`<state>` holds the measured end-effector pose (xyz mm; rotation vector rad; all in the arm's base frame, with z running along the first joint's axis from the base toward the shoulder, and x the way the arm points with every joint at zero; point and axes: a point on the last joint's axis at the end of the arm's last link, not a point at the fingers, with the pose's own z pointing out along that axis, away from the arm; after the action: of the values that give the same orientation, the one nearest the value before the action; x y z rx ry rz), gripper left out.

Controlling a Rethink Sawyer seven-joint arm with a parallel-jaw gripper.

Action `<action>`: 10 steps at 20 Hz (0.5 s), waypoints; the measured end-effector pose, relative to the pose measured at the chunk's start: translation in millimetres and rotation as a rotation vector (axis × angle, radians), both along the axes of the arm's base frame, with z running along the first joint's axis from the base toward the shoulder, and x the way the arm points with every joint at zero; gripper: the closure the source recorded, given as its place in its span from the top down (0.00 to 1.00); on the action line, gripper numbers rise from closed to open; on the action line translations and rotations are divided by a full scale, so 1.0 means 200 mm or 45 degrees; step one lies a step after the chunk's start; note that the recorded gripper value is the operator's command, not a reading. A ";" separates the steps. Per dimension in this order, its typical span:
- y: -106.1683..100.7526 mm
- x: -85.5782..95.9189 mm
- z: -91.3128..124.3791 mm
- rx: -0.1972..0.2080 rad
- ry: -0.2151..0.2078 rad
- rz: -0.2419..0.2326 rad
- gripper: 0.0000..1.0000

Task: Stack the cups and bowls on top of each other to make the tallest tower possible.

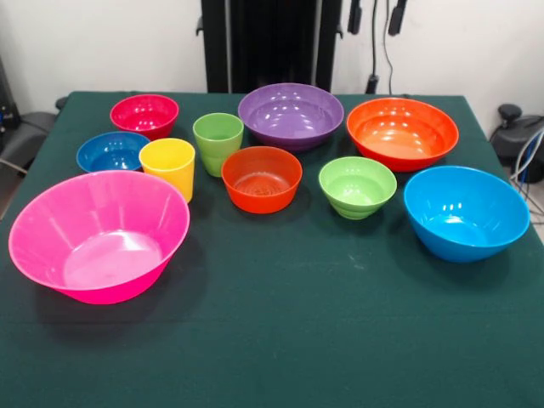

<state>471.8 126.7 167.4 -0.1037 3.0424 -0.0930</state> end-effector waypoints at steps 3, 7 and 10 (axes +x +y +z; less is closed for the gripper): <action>-0.02 -0.01 -0.06 -0.009 -0.002 -0.019 1.00; -0.06 -0.02 -0.15 -0.026 -0.001 -0.041 1.00; -0.08 -0.04 -0.22 -0.035 0.005 -0.046 1.00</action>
<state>464.7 110.1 123.6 -0.0510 3.0476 -0.1379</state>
